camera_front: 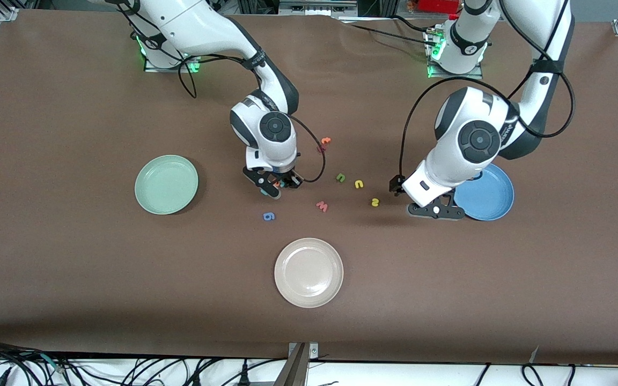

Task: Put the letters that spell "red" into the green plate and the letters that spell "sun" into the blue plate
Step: 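Grasp the teal b with the right gripper while the left gripper approaches, then drop the teal b on the green plate while the left gripper grasps yellow 2, then grasp the orange e with the right gripper while the left gripper lifts 2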

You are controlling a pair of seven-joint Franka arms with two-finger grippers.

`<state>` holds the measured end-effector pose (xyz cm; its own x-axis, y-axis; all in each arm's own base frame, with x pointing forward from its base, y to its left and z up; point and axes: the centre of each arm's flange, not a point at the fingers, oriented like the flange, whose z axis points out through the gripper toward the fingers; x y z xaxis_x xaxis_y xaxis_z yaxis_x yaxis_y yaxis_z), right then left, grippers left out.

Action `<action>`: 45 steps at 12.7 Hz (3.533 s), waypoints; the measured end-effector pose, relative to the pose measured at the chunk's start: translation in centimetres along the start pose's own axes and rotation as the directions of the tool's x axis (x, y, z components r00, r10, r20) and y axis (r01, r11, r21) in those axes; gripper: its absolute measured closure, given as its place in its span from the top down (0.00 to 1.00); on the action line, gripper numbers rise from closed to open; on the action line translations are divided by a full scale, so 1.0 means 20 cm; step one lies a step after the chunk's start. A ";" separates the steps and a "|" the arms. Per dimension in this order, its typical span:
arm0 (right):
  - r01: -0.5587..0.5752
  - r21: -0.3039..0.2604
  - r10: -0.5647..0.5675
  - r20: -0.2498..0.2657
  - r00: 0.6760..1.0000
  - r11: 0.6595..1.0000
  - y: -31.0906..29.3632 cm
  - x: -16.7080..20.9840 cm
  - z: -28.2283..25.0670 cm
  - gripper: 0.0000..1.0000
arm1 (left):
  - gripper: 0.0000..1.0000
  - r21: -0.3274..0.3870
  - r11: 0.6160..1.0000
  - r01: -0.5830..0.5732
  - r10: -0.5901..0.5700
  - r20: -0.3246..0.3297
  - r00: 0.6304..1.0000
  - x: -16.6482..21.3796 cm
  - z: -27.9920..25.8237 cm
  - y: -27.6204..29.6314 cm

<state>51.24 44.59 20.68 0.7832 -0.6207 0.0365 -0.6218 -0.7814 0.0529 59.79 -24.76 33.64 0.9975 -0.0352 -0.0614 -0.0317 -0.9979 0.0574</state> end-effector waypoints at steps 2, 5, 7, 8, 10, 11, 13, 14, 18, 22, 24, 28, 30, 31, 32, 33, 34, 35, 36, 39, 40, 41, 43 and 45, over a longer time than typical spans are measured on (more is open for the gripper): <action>0.035 -0.041 -0.035 -0.001 0.999 0.999 0.01 0.13 -0.16 0.28 | 0.95 -0.005 1.000 0.010 -0.010 -0.017 1.000 -0.01 0.11 0.07; 0.116 -0.081 -0.114 0.020 0.993 0.990 0.11 0.44 -0.35 0.28 | 0.95 -0.016 1.000 -0.005 0.005 -0.052 0.999 -0.01 0.25 0.14; 0.179 -0.103 -0.174 0.050 0.983 0.978 0.22 0.63 -0.43 0.28 | 0.95 -0.022 1.000 0.000 -0.002 -0.069 0.998 0.00 0.36 0.15; 0.211 -0.117 -0.204 0.067 0.977 0.970 0.27 0.71 -0.45 0.28 | 0.95 -0.022 1.000 0.002 -0.004 -0.071 0.997 0.01 0.42 0.15; 0.257 -0.138 -0.245 0.099 0.964 0.956 0.37 0.86 -0.45 0.28 | 0.94 -0.017 1.000 -0.003 0.002 -0.060 0.998 0.00 0.49 0.17; 0.282 -0.153 -0.266 0.117 0.957 0.947 0.45 0.96 -0.42 0.28 | 0.93 -0.012 1.000 -0.013 0.012 -0.049 0.999 -0.02 0.53 0.19; 0.309 -0.192 -0.283 0.151 0.947 0.931 0.61 1.11 -0.32 0.28 | 0.93 -0.006 1.000 -0.021 0.020 -0.043 0.999 -0.03 0.60 0.23; 0.314 -0.210 -0.282 0.169 0.945 0.926 0.68 1.16 -0.26 0.28 | 0.93 0.000 1.000 -0.018 0.018 -0.044 0.999 -0.03 0.63 0.22; 0.308 -0.236 -0.264 0.199 0.944 0.922 0.84 1.17 -0.04 0.28 | 0.93 0.015 1.000 -0.001 0.002 -0.045 0.999 -0.01 0.73 0.16; 0.318 -0.252 -0.261 0.234 0.936 0.914 0.99 1.10 0.18 0.28 | 0.93 0.025 0.999 -0.020 0.021 -0.028 0.999 -0.05 0.85 0.20; 0.320 -0.257 -0.260 0.242 0.935 0.912 1.02 1.08 0.21 0.28 | 0.93 0.027 0.999 -0.032 0.033 -0.025 0.999 -0.07 0.89 0.24; 0.316 -0.249 -0.260 0.235 0.937 0.915 1.02 1.08 0.17 0.59 | 0.87 0.029 0.999 -0.030 0.031 -0.028 0.999 -0.06 0.89 0.23; 0.310 -0.228 -0.261 0.221 0.940 0.923 1.01 1.08 0.07 0.82 | 0.81 0.029 0.999 -0.029 0.030 -0.030 0.999 -0.06 0.88 0.23; 0.303 -0.208 -0.259 0.216 0.941 0.930 0.99 1.08 0.01 0.93 | 0.72 0.028 0.999 -0.030 0.031 -0.032 0.999 -0.06 0.88 0.23; 0.298 -0.182 -0.257 0.216 0.942 0.937 0.97 1.06 -0.04 0.94 | 0.69 0.028 0.999 -0.032 0.033 -0.032 0.999 -0.06 0.88 0.24; 0.290 -0.158 -0.254 0.214 0.943 0.944 0.93 1.02 -0.09 0.93 | 0.70 0.029 0.999 -0.034 0.035 -0.032 0.999 -0.07 0.88 0.24; 0.272 -0.142 -0.240 0.205 0.949 0.952 0.87 0.97 -0.13 0.93 | 0.71 0.031 0.999 -0.035 0.036 -0.032 0.999 -0.07 0.88 0.24; 0.250 -0.129 -0.223 0.193 0.955 0.960 0.80 0.91 -0.17 0.93 | 0.71 0.033 0.999 -0.038 0.039 -0.030 0.999 -0.07 0.88 0.25; 0.227 -0.115 -0.205 0.179 0.962 0.967 0.73 0.84 -0.21 0.93 | 0.73 0.035 0.999 -0.042 0.043 -0.027 0.999 -0.09 0.89 0.25; 0.153 -0.058 -0.146 0.120 0.982 0.986 0.52 0.63 -0.25 0.91 | 0.74 0.043 0.998 -0.049 0.049 -0.010 0.999 -0.13 0.93 0.26; 0.144 -0.038 -0.139 0.104 0.985 0.989 0.46 0.55 -0.22 0.91 | 0.74 0.044 0.998 -0.050 0.050 -0.008 0.999 -0.13 0.93 0.26; 0.147 -0.020 -0.145 0.093 0.985 0.989 0.40 0.49 -0.18 0.91 | 0.74 0.044 0.998 -0.050 0.050 -0.007 0.999 -0.14 0.93 0.26; 0.151 0.003 -0.151 0.082 0.985 0.989 0.28 0.41 -0.09 0.90 | 0.74 0.044 0.998 -0.050 0.051 -0.007 0.999 -0.14 0.93 0.26; 0.130 0.012 -0.131 0.079 0.988 0.991 0.17 0.31 -0.01 0.89 | 0.74 0.044 0.998 -0.050 0.051 -0.008 0.999 -0.14 0.93 0.26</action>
<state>53.97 38.00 21.35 0.8550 -0.5164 -0.0491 -0.5146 -0.8563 0.0452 55.72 -30.85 15.48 0.9951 -0.0854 -0.0508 -0.0846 -0.9963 0.0161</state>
